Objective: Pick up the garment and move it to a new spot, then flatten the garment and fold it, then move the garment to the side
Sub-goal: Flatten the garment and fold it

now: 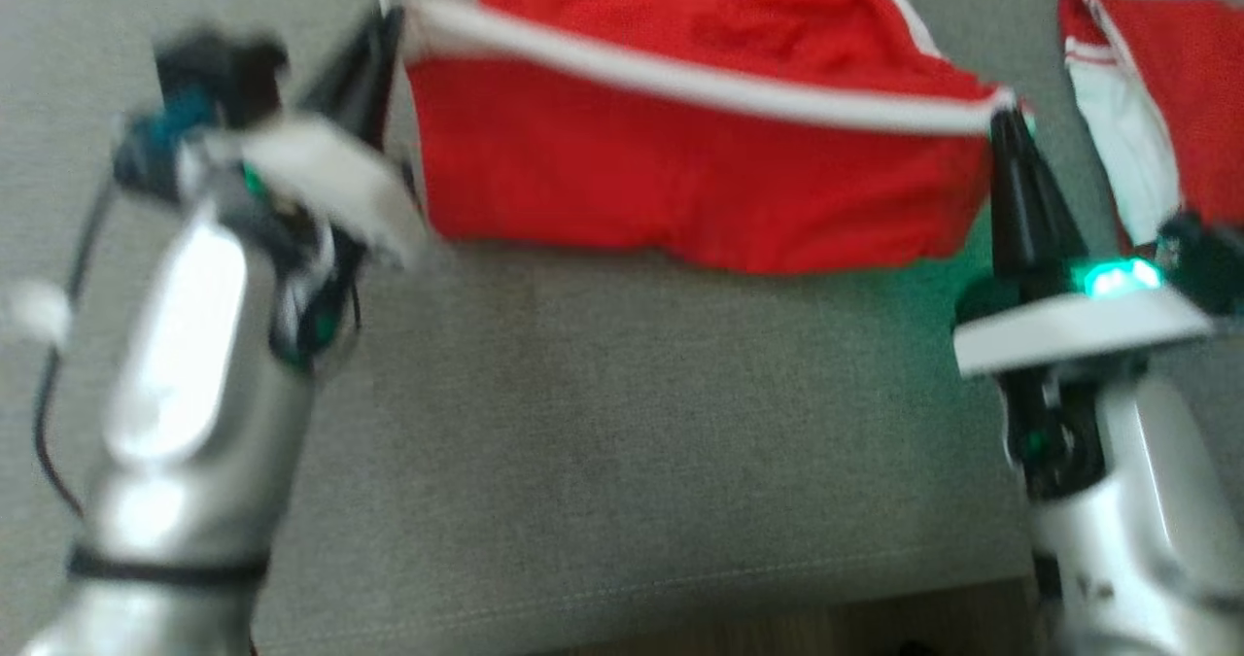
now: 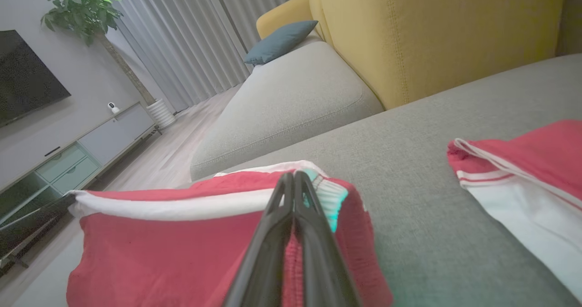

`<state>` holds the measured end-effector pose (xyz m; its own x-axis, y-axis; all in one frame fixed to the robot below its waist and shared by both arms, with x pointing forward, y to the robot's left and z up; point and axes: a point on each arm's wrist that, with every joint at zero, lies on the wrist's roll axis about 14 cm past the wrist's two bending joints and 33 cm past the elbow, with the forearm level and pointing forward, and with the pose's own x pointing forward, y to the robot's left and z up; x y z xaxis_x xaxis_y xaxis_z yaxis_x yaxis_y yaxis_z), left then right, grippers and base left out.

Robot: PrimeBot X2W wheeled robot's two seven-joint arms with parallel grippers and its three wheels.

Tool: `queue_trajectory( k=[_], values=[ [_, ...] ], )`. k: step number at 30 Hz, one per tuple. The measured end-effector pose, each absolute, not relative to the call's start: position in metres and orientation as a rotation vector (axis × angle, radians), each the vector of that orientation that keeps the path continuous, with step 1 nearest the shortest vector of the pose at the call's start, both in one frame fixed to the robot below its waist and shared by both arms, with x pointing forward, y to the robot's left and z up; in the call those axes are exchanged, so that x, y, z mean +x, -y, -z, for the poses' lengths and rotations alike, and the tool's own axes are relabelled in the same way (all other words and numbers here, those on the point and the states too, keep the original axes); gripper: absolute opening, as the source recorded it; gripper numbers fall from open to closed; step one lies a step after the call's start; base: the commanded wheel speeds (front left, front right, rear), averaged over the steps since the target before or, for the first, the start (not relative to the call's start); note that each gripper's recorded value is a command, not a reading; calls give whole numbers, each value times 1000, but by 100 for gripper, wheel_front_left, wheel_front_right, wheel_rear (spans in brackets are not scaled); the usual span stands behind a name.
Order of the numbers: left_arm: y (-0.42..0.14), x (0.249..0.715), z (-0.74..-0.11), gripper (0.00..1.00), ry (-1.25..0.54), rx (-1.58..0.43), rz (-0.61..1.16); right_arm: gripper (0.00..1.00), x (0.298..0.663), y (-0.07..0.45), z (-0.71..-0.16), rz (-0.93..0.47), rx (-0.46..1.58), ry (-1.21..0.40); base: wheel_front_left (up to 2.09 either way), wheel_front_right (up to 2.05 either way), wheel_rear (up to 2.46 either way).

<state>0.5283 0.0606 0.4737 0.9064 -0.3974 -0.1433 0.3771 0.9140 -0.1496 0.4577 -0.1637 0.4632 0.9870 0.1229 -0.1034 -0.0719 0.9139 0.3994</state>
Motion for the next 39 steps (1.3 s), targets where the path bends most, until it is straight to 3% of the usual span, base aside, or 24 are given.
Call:
queue_trajectory(
  k=[11, 18, 19, 20, 21, 22, 30, 39],
  values=[
    [-19, 632, -448, 0, -234, -53, 479, 0, 519, 176, -447, -73, 442, -115, 0, 0, 0],
    [5, 654, -400, 0, -373, -10, 519, 0, 527, 185, -433, -50, 460, -138, 0, 0, 0],
    [8, 653, -390, 0, -402, -9, 525, 11, 527, 186, -429, -46, 459, -147, 0, 0, 0],
    [11, 652, -383, 18, -420, -13, 528, 69, 526, 188, -426, -41, 458, -153, 0, 0, 0],
    [13, 651, -377, 83, -428, -22, 529, 100, 525, 188, -424, -40, 458, -157, 0, 0, 0],
    [15, 650, -372, 100, -436, -33, 530, 100, 526, 187, -423, -43, 456, -156, 0, 0, 0],
    [-4, 656, -406, 100, -226, -91, 448, 100, 529, 179, -463, -163, 234, -28, 0, 0, 0],
    [-44, 620, -459, 100, 6, -66, 271, 100, 495, 190, -472, -161, 98, 15, 0, 0, 0]
  ],
)
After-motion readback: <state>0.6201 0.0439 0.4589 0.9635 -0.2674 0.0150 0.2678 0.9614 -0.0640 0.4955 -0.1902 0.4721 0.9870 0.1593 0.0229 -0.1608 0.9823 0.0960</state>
